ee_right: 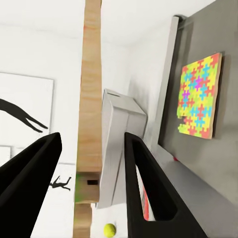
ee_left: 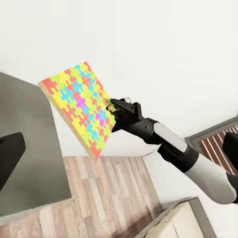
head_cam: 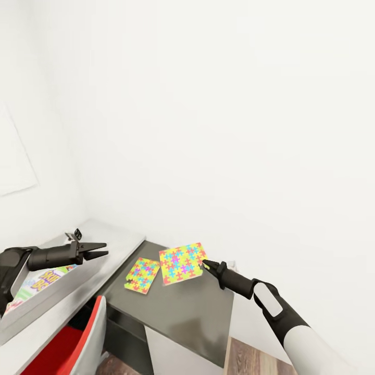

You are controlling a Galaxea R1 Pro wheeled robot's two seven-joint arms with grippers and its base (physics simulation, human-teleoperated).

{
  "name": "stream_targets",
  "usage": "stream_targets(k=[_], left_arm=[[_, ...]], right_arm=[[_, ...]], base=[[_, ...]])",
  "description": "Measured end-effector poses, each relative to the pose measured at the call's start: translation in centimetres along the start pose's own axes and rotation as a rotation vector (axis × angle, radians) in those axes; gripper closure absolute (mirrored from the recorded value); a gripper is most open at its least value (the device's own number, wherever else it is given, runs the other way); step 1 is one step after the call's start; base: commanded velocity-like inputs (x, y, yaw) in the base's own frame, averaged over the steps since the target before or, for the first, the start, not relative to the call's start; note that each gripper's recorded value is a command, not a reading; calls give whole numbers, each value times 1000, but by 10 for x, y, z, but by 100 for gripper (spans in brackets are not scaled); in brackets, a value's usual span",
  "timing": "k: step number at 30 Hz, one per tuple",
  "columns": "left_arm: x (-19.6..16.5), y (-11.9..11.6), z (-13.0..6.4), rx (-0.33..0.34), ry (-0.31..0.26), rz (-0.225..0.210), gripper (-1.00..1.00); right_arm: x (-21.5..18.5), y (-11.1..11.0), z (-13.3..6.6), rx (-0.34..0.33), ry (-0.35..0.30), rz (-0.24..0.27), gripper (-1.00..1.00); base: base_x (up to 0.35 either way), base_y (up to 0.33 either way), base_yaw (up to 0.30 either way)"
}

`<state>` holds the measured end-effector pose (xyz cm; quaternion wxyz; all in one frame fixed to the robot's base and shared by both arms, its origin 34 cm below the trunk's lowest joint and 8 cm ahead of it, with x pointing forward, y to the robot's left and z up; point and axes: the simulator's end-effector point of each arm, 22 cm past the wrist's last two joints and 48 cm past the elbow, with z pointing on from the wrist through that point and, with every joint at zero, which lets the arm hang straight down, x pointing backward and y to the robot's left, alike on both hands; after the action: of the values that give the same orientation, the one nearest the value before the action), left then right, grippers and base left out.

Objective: Put all the toys in the child's room - the three board games (two on the bed and one on the table), the two jigsaw puzzles on the table, and the tennis ball on the table - inside the toy box on the table in the child's room.

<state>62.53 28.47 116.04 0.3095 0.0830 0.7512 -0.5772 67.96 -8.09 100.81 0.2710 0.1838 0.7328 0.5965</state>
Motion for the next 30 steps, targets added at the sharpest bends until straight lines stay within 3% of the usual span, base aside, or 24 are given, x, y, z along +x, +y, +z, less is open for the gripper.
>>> stream_targets(k=[6, 20, 30], left_arm=[[0, 0, 0, 0, 0, -1, -100], [0, 0, 0, 0, 0, -1, -100], [-1, -4, -1, 2, -2, 6, -100]], right_arm=[[0, 0, 0, 0, 0, 0, 100], [0, 0, 0, -1, -2, -1, 100], [-13, 4, -1, -4, -61, -47, 100]], base=[[0, 0, 210], [0, 0, 11], [0, 0, 193]])
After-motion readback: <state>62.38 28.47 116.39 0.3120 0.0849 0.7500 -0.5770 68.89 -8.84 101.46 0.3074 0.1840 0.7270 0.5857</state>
